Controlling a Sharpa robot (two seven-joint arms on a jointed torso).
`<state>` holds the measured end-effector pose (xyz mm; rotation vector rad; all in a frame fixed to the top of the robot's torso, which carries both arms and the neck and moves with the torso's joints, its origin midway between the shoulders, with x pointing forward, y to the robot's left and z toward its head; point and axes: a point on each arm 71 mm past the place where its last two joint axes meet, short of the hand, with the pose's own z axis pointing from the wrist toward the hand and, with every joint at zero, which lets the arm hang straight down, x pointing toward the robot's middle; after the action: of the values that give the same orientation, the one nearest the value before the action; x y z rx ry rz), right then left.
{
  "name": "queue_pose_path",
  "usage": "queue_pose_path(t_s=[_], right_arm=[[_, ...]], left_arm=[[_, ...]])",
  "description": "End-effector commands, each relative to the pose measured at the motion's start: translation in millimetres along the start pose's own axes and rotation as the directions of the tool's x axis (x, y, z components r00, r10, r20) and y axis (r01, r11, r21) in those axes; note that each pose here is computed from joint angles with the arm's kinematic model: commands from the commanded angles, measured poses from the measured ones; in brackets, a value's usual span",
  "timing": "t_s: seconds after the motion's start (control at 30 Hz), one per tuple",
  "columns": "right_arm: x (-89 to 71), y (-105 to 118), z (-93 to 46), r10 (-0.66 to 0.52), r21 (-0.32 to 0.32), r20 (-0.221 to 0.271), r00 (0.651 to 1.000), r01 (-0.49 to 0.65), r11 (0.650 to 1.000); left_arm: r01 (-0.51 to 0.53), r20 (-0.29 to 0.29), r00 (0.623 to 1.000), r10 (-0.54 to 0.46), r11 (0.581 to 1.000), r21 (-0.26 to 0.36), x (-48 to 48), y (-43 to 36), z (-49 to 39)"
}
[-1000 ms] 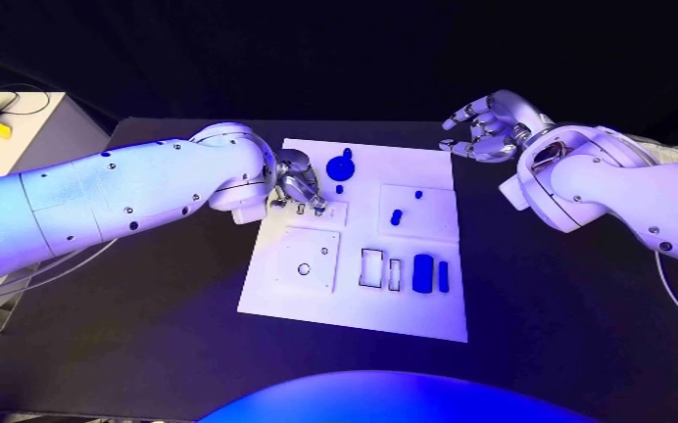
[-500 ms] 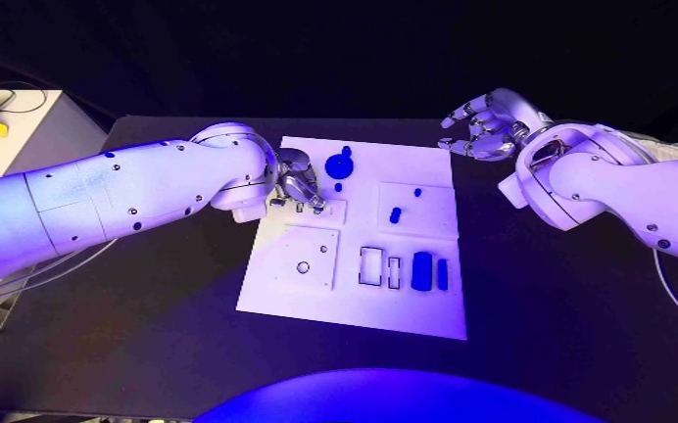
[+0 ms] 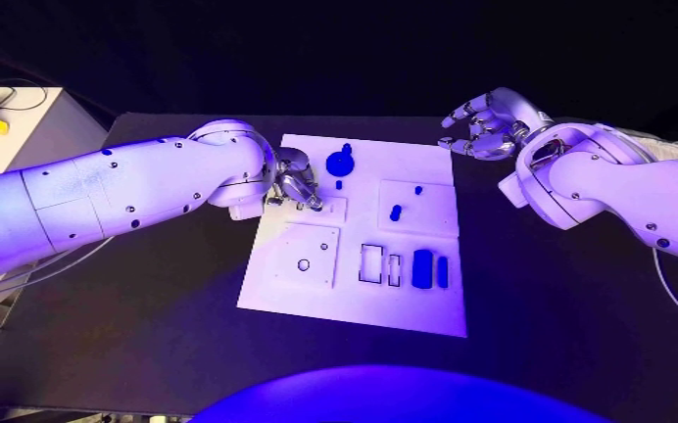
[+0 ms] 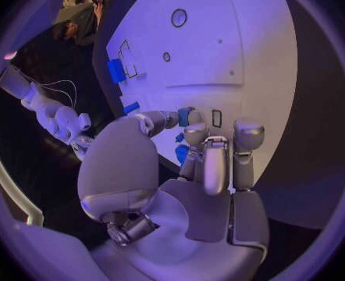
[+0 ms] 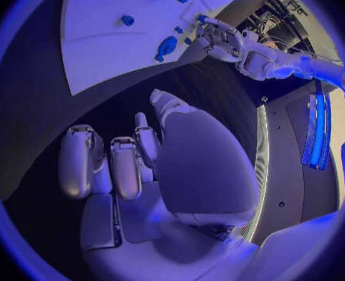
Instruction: Assemble the parts on the task board
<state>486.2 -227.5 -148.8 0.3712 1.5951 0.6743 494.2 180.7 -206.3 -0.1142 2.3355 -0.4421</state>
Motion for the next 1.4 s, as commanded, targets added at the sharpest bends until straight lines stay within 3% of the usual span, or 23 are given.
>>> queue_pose_path(t_s=[0.03,0.7,1.4], right_arm=[[1.4,0.4,-0.1,-0.005,-0.007,-0.012,1.0,0.005,1.0],[1.6,-0.4,-0.5,-0.005,-0.005,-0.013,1.0,0.005,1.0],[1.4,-0.8,-0.8,-0.005,-0.003,-0.013,1.0,0.005,1.0]], left_arm=[[-0.018,-0.025,1.0,0.018,1.0,0.007,2.5,-1.6,-0.1],[-0.018,-0.027,0.999,0.018,1.0,0.005,1.8,-2.2,1.5],[-0.055,-0.087,0.995,0.055,0.998,0.002,5.7,-5.8,4.6]])
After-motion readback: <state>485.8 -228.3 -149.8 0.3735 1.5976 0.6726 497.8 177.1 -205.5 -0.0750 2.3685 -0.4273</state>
